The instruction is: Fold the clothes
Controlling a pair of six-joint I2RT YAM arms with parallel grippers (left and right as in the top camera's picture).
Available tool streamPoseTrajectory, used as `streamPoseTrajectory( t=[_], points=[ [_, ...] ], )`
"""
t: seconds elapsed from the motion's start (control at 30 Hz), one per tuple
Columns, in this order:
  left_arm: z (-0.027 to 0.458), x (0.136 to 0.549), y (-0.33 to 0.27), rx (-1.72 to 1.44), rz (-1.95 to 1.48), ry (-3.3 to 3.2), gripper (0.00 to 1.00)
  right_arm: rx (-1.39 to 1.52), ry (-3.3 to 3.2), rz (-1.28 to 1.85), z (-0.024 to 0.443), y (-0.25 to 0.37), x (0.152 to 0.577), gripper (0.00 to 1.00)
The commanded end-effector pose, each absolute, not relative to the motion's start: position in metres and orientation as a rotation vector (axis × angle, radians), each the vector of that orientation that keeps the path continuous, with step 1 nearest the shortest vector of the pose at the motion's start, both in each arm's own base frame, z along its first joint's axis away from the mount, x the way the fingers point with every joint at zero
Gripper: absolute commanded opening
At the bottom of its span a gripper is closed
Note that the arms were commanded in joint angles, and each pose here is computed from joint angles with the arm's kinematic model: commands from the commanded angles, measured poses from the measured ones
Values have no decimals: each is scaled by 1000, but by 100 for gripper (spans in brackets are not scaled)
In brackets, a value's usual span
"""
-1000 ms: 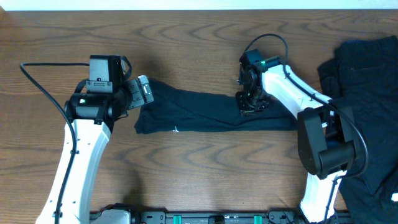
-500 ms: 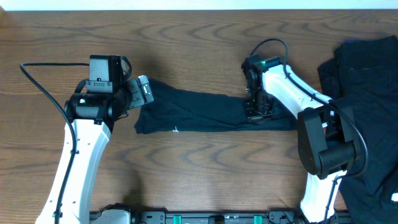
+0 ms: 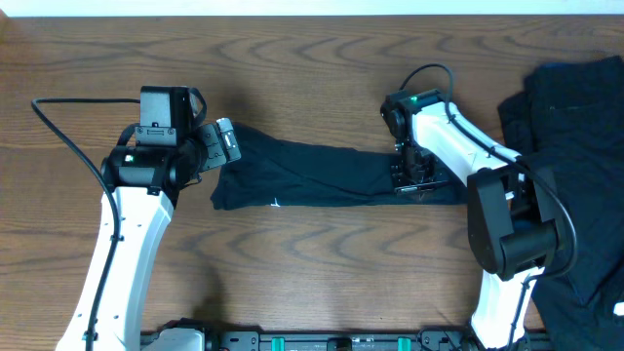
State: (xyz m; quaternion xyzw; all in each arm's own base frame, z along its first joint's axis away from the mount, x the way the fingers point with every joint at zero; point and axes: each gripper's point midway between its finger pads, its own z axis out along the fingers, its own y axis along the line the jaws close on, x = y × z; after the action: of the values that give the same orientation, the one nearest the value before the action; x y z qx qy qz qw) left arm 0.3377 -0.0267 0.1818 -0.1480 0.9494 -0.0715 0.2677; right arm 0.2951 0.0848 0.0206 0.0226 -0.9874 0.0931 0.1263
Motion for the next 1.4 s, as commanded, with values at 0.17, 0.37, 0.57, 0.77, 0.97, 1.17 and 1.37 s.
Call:
streamPoseTrajectory(
  t=[0.17,0.37,0.57,0.77,0.97,1.17,1.37],
  points=[
    [184,338,-25,-399,-181,2559,98,3,-2897,33,20,86,308,1],
    [184,338,-25,-399,-181,2559,98,-73,-2880,-201,24,87,316,1],
    [184,338,-25,-399,-181,2559,98,-145,-2893,-257,25,67,325,1],
    [184,338,-25,-399,-181,2559,98,-172,-2911,-196,22,53,328,1],
    [184,338,-25,-399,-181,2559,98,-169,-2874,-156,15,49,315,1],
    [184,338,-25,-399,-181,2559,98,-160,-2820,-34,-3,33,290,1],
    [184,338,-25,-399,-181,2559,98,-160,-2836,-32,1,32,293,1]
  ],
)
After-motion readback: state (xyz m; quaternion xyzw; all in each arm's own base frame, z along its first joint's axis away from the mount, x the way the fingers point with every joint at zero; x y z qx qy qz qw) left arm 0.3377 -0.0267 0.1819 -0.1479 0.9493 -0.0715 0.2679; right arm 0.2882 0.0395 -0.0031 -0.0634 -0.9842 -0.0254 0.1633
